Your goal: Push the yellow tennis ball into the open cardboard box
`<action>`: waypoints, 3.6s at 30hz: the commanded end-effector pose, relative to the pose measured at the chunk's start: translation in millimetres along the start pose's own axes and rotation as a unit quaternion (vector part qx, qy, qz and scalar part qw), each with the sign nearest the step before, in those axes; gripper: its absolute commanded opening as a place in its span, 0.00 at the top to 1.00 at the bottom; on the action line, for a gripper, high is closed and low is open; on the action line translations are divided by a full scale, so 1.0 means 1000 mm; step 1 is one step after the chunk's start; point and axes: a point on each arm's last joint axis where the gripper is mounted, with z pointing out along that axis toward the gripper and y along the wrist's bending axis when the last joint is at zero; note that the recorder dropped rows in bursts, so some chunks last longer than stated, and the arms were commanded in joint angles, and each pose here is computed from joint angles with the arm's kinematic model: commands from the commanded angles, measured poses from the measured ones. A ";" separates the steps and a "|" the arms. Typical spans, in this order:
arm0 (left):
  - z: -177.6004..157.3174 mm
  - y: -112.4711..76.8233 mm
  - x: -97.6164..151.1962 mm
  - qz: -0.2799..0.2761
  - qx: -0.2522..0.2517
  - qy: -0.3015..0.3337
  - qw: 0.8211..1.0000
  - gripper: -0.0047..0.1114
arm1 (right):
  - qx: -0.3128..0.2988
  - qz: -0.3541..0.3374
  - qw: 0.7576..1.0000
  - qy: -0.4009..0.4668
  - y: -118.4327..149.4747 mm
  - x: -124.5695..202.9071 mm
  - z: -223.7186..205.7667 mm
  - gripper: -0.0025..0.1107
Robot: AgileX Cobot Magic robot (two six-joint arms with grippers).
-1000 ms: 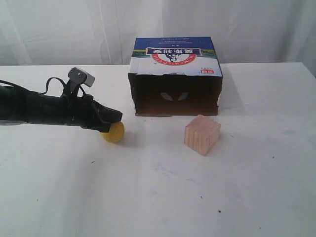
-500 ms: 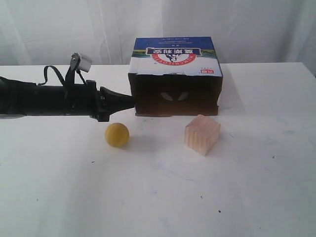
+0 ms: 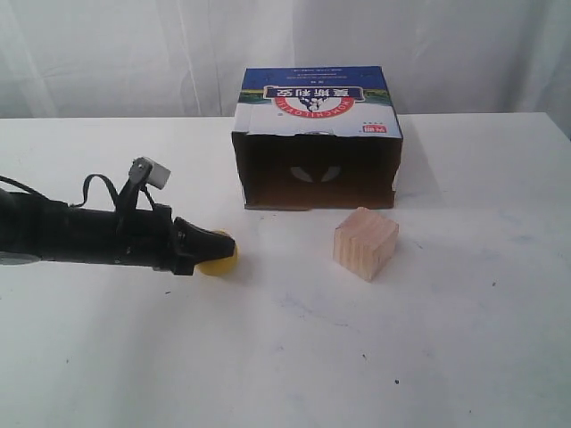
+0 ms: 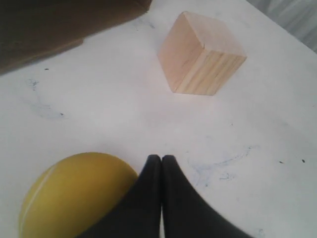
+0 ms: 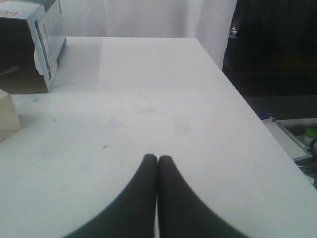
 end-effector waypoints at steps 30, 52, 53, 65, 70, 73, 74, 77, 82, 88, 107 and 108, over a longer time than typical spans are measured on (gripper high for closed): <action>0.015 0.034 -0.039 0.018 -0.060 -0.020 0.998 0.96 | -0.001 -0.001 1.000 -0.001 0.000 0.001 0.000 0.98; 0.049 0.010 -0.110 0.083 0.128 -0.089 0.984 0.96 | -0.001 -0.001 1.000 -0.001 0.000 0.001 0.000 0.98; 0.046 0.009 -0.105 0.077 0.145 -0.057 0.985 0.96 | -0.001 -0.001 1.000 -0.001 0.000 0.001 0.000 0.98; 0.040 0.005 -0.028 0.064 0.123 0.118 0.983 0.96 | -0.001 -0.001 1.000 -0.001 0.000 0.001 0.000 0.98; 0.050 0.026 -0.021 0.097 0.035 0.065 0.992 0.96 | -0.001 -0.001 1.000 -0.001 0.000 0.001 0.000 0.98; 0.057 0.037 -0.025 0.097 0.012 0.027 0.995 0.96 | -0.001 -0.001 1.000 -0.001 0.000 0.001 0.000 0.98; 0.061 0.039 -0.024 0.095 0.012 0.023 0.995 0.96 | -0.001 -0.001 1.000 -0.001 0.000 0.001 0.000 0.98; 0.074 0.049 -0.024 0.099 0.012 0.021 0.995 0.96 | -0.001 -0.001 1.000 -0.001 0.000 0.001 0.000 0.98; 0.097 0.066 -0.045 0.105 -0.013 -0.036 0.994 0.96 | -0.001 -0.001 1.000 -0.001 0.000 0.001 0.000 0.98; 0.095 0.068 -0.087 0.104 -0.010 -0.084 0.991 0.96 | -0.001 -0.001 1.000 -0.001 0.000 0.001 0.000 0.98; 0.068 0.037 -0.076 0.027 -0.003 -0.014 1.000 0.96 | -0.001 -0.001 1.000 -0.001 0.000 0.001 0.000 0.98; 0.063 0.034 -0.074 0.023 -0.022 -0.007 0.999 0.96 | -0.001 -0.001 1.000 -0.001 0.000 0.001 0.000 0.98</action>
